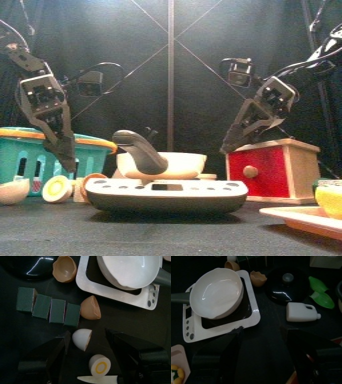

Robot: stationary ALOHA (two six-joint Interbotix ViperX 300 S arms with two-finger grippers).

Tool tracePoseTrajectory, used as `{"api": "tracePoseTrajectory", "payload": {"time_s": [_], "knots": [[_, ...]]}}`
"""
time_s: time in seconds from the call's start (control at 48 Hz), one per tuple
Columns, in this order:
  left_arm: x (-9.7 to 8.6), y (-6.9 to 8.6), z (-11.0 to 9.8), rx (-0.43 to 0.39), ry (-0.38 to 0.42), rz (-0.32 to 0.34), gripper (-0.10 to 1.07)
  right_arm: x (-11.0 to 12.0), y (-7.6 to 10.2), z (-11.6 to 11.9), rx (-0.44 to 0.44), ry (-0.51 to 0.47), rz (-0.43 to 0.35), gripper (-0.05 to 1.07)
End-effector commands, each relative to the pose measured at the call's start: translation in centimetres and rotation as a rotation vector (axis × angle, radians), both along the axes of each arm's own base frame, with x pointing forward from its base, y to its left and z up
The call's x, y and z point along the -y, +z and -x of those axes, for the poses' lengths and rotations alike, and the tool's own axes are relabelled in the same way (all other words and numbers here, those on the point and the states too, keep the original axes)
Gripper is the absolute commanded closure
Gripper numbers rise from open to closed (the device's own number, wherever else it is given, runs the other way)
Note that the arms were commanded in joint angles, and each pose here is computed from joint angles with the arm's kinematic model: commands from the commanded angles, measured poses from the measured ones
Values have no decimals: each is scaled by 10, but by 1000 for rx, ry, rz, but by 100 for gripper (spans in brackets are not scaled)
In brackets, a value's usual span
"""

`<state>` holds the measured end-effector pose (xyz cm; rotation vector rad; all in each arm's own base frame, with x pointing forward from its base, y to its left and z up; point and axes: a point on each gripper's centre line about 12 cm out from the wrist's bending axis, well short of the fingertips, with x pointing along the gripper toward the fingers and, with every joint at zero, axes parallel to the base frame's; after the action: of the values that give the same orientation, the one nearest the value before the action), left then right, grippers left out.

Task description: Grab starfruit top

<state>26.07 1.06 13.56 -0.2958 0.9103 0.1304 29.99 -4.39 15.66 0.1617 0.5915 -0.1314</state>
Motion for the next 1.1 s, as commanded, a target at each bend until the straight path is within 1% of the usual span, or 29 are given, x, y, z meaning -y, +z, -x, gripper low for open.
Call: {"api": "tracePoseTrajectory", "payload": {"time_s": [0.0, 0.125, 0.229, 0.292, 0.417, 0.438, 0.521, 0.604, 0.625, 0.729, 0.833, 0.854, 0.875, 1.0, 1.042, 1.083], "knots": [[1, 7, -7, 29, -2, -2, 5, 1, 6, -2, 22, -6, -3, 11], [2, 11, -10, 54, -9, -10, 5, 0, 6, -3, 21, -15, -17, 10], [4, 18, -15, 107, -17, -24, 5, -2, 15, -3, 19, -36, -35, 10], [5, 22, -18, 141, -28, -38, 6, -6, 22, -4, 8, -56, -62, 10], [9, 33, -24, 234, -57, -80, 5, -19, 37, -1, -63, -114, -156, 10], [9, 34, -25, 247, -62, -87, 6, -24, 40, 0, -89, -120, -183, 11], [12, 39, -29, 309, -82, -114, 5, -37, 49, 3, -135, -127, -251, 10], [15, 45, -32, 373, -110, -146, 5, -52, 55, 7, -189, -130, -330, 11], [17, 48, -34, 403, -124, -160, 5, -55, 55, 8, -202, -130, -353, 10], [22, 55, -37, 488, -170, -206, 5, -79, 57, 16, -282, -141, -505, 11], [23, 62, -39, 562, -198, -241, 5, -98, 55, 22, -352, -189, -670, 10], [23, 63, -40, 574, -199, -244, 5, -104, 53, 24, -376, -207, -714, 10], [23, 64, -40, 583, -200, -248, 5, -108, 53, 26, -393, -218, -738, 10], [23, 73, -43, 643, -204, -267, 5, -128, 50, 37, -507, -289, -838, 11], [23, 77, -43, 661, -208, -274, 5, -137, 51, 42, -555, -327, -871, 10], [22, 80, -42, 672, -208, -277, 5, -142, 51, 45, -588, -360, -885, 10]]}}
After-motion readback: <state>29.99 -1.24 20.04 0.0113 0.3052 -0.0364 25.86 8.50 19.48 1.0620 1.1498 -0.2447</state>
